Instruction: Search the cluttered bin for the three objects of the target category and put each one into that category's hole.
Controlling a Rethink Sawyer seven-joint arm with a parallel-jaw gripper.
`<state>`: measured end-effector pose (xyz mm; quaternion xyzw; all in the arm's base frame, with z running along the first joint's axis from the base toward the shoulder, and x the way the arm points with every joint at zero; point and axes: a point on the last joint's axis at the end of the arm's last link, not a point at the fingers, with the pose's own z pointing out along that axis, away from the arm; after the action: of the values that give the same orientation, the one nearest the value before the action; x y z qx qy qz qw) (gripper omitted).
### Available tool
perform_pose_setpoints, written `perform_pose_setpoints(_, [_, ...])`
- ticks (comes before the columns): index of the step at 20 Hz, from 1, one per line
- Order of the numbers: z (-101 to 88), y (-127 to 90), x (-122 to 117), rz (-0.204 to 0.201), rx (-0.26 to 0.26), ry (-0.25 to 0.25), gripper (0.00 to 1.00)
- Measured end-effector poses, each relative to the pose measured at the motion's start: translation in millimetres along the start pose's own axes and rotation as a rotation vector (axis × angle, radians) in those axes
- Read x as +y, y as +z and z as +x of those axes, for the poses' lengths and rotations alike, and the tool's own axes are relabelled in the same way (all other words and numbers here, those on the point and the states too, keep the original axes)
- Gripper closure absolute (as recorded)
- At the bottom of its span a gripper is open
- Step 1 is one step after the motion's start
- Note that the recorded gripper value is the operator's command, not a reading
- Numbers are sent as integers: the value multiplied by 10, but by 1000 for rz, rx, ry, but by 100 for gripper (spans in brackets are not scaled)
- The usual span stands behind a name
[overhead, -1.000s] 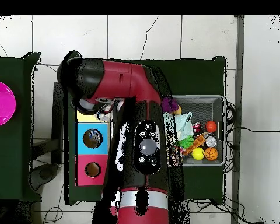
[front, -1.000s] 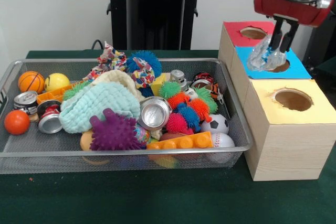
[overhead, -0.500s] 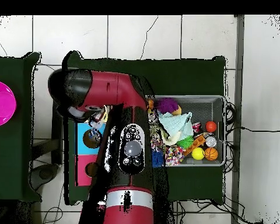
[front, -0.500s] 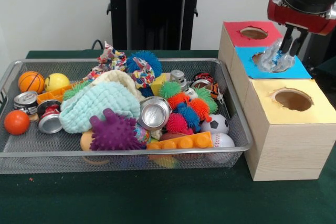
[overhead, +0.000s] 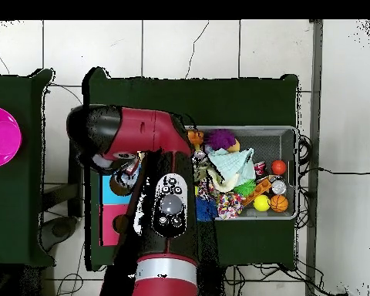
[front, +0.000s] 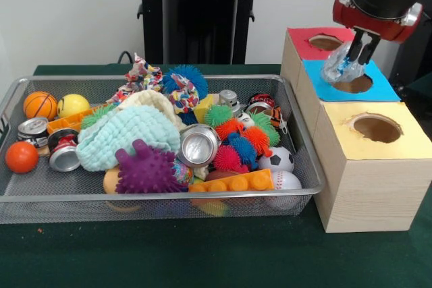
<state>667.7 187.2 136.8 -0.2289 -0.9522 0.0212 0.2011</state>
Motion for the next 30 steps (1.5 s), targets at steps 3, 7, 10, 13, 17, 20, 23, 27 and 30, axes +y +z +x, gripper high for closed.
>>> perform_pose_setpoints(3, [49, 48, 17, -1, 17, 2, 100])
perform_pose_setpoints(7, [102, 93, 112, -11, 32, 0, 100])
perform_pose_setpoints(10, [131, 119, 165, -17, 40, -2, 100])
perform_pose_setpoints(13, [148, 156, 228, -27, 41, -3, 100])
perform_pose_setpoints(17, [133, 238, 268, -28, 22, -4, 100])
perform_pose_setpoints(20, [113, 308, 286, -26, 3, -4, 100])
perform_pose_setpoints(23, [90, 374, 268, -15, -13, 0, 100])
perform_pose_setpoints(27, [89, 383, 249, -7, -17, 3, 100])
perform_pose_setpoints(30, [91, 382, 246, -4, -19, 4, 0])
